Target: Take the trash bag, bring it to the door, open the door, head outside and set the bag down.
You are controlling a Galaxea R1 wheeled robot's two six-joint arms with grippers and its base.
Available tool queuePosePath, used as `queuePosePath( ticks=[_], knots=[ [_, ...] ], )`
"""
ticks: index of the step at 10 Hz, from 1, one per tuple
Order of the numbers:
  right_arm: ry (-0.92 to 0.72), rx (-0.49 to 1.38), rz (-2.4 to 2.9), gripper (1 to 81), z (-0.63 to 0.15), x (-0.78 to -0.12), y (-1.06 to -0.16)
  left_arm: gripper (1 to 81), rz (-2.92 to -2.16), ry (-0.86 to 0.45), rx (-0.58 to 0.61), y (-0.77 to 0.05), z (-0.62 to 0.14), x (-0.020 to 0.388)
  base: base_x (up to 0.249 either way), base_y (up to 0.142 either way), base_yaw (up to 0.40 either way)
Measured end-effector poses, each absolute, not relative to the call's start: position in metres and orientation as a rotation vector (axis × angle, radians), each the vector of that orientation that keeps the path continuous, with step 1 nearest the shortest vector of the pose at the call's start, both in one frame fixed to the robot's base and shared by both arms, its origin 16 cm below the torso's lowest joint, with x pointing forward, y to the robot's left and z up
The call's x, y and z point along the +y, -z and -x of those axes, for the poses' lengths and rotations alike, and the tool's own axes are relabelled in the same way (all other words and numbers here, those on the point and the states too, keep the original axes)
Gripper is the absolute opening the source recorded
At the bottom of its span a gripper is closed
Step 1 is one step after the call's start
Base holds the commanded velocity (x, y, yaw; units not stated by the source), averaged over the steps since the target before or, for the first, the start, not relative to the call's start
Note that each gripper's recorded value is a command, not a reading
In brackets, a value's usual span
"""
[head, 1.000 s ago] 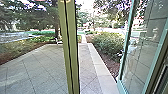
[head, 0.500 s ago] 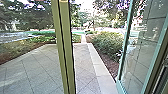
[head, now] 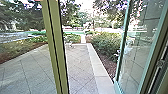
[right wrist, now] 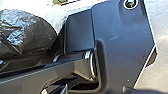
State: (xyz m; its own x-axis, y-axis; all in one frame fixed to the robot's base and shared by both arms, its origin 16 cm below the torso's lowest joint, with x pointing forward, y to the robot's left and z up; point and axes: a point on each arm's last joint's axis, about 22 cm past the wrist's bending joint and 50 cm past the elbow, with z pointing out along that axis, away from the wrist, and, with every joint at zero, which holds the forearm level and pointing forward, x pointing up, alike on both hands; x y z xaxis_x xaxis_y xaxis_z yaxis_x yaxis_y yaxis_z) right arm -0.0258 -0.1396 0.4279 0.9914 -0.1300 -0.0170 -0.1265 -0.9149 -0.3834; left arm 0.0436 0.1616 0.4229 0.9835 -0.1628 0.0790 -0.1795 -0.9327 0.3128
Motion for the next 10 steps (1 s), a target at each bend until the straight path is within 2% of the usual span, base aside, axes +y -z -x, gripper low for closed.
queuePosePath(
  ticks=[10],
  knots=[
    [0.013, 0.171, 2.733, 81.1, 0.027, -0.131, -0.429, 1.0, -2.804, -0.078, -0.249, -0.423, -0.046, 0.161, 0.000, -0.149, 0.000]
  ],
)
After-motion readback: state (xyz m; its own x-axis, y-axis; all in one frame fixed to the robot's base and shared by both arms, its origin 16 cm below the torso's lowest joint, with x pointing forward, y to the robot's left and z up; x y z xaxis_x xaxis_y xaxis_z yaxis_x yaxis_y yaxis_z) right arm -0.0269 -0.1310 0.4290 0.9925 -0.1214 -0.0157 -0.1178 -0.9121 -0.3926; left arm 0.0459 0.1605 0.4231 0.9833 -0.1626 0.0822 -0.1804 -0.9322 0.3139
